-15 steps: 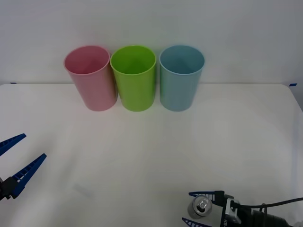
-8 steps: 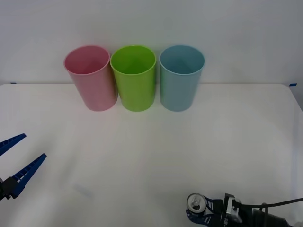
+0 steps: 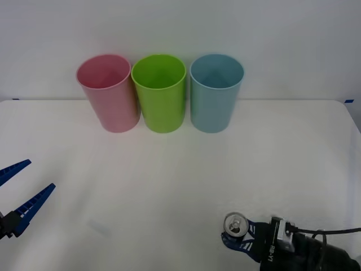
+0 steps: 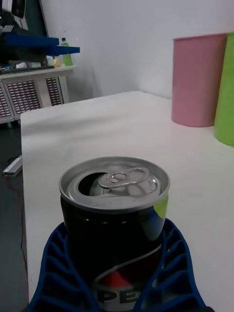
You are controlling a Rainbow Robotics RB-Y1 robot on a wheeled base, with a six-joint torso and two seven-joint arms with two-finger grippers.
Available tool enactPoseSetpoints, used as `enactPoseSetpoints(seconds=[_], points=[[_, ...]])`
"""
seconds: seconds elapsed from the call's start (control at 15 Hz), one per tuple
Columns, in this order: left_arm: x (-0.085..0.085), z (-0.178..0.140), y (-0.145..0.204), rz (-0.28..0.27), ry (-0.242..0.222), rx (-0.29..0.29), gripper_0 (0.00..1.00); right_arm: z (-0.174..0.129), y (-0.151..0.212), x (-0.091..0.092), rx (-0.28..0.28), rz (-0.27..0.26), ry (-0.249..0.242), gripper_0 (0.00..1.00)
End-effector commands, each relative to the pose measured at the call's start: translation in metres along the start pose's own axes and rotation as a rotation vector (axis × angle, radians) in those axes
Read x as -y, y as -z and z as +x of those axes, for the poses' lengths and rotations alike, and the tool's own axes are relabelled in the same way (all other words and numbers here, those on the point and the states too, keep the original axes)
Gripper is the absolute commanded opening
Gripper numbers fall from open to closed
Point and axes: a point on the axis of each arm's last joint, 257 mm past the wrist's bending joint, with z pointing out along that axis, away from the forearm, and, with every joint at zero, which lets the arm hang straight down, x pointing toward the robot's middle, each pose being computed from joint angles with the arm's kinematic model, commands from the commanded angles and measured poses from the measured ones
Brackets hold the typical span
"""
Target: Grasp the object on the table and drop it into the matching bin: aluminum can to the light blue bin, PET bottle to the pink bin.
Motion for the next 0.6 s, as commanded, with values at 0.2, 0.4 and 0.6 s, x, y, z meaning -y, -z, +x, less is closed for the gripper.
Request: enactPoseSetpoints(seconds=[0.2, 0.4, 0.6], points=[[0.000, 0.000, 0.000, 0.000, 0.000, 0.000, 1.00, -0.051, 0.013, 0.032, 0.045, 0.061, -0.028, 0.00], [0.000, 0.000, 0.000, 0.000, 0.000, 0.000, 1.00, -0.089, 0.020, 0.053, 0.095, 0.105, -0.039, 0.00], [0.000, 0.000, 0.000, 0.000, 0.000, 0.000, 1.00, -0.127, 0.021, 0.077, 0.140, 0.170, -0.053, 0.00]])
